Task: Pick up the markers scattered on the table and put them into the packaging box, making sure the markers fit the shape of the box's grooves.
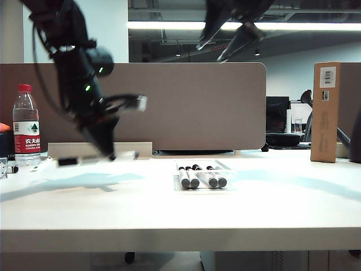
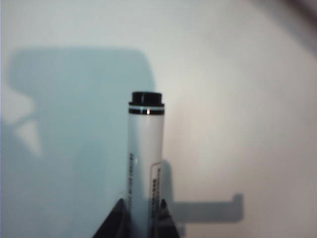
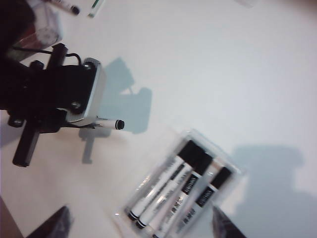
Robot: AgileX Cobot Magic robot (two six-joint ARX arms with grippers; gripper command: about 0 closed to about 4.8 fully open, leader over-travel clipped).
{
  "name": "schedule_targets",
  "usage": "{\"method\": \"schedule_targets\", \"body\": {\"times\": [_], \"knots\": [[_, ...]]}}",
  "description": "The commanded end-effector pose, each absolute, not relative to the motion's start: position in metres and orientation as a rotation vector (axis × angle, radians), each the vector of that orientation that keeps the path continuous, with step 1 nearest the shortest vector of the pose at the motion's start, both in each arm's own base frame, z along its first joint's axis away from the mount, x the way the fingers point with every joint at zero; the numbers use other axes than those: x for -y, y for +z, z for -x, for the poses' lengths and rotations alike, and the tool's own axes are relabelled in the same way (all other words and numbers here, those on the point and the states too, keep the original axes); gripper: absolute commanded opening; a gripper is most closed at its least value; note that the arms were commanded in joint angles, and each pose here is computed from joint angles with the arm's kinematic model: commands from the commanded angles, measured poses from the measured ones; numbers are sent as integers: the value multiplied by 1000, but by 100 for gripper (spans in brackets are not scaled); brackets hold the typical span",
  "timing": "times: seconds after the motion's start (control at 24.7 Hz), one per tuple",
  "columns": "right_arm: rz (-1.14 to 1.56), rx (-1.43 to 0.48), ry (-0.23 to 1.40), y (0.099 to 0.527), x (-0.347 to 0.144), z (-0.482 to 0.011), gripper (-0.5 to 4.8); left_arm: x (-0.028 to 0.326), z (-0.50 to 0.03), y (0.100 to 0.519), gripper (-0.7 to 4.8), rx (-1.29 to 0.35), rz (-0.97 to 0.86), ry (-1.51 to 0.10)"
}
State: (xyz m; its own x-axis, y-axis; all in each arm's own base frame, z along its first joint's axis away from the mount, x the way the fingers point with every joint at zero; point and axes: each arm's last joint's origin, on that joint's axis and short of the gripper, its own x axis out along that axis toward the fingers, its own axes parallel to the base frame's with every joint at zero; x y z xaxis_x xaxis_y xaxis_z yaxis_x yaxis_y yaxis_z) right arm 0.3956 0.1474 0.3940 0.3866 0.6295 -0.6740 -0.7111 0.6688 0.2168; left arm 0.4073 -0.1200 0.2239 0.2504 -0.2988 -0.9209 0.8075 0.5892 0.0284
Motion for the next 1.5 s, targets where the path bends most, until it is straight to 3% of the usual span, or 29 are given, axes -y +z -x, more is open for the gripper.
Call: {"method": "schedule_targets", "body": {"times": [0.04,0.2,0.49,0.61,0.73,1.05,1.17,1.5], "knots": [[93,-763,812,412,-123,-390,367,134,-410,249,-5,-947,-724,-852],[70,-715,742,431,-91,-381,367,163,-411,284,-5,-699,-927,-974],[27,-674,702,447,-60,-372,367,211,-398,294,-5,-457,-1141,-1095],[11,-674,691,449,-51,-371,366,238,-398,294,-5,-430,-1115,-954],[2,-673,681,449,-46,-371,364,255,-399,295,-5,-462,-905,-795],[-2,-672,681,449,-47,-371,364,265,-392,295,-5,-632,-353,-781],[-7,-676,679,449,-47,-371,364,267,-391,290,-5,-785,-49,-767],[-14,-691,679,448,-47,-370,364,274,-400,249,-6,-1011,167,-742]]}}
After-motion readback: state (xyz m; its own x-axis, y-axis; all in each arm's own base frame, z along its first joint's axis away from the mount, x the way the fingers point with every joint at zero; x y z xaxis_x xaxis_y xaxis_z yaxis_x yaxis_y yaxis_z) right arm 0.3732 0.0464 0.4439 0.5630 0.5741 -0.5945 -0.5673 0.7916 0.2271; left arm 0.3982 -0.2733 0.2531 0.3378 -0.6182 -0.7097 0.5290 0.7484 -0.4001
